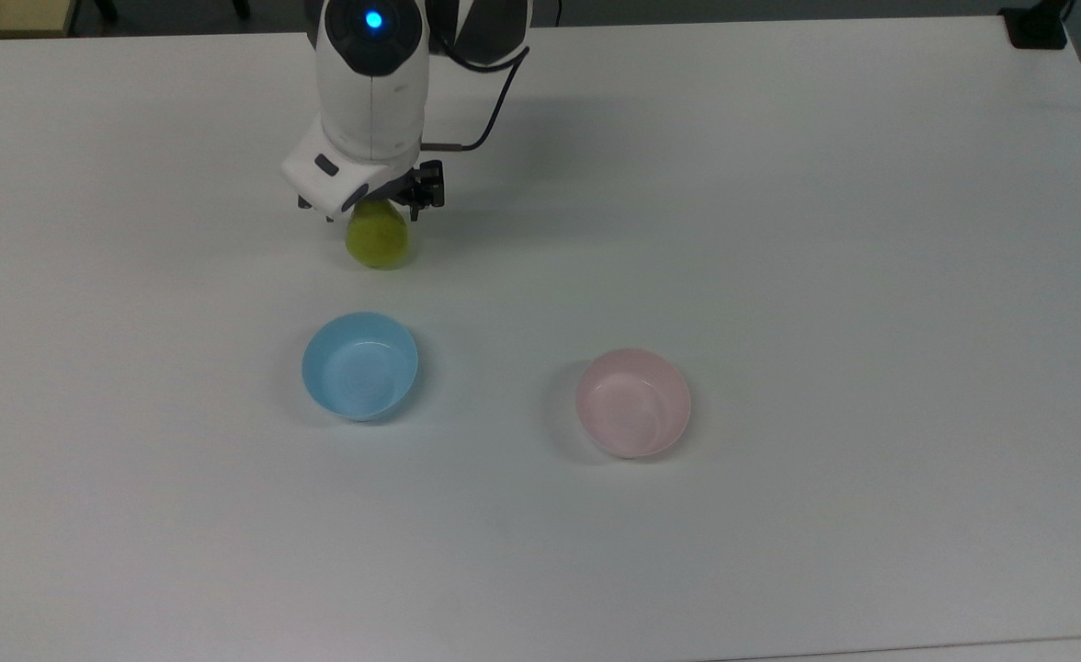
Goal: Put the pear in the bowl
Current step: 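Lift the held pear and carry it over the pink bowl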
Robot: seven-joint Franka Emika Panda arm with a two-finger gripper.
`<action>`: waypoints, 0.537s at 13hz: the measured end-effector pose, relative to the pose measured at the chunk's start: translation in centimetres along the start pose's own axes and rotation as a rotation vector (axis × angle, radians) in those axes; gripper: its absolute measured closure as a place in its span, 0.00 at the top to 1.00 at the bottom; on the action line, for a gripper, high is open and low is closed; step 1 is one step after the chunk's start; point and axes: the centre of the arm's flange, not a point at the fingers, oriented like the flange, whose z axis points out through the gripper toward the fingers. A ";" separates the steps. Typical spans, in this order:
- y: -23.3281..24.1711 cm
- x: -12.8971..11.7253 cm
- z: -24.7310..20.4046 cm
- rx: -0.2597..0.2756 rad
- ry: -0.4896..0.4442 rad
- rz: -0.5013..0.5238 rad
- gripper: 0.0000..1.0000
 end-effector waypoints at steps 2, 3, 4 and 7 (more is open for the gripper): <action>0.3 0.6 1.6 -0.015 0.004 -0.005 0.89; 0.3 0.8 2.2 -0.016 0.003 -0.005 0.85; 0.4 0.9 2.1 -0.018 0.009 -0.005 0.77; 0.7 1.6 -0.1 -0.024 0.049 -0.001 0.71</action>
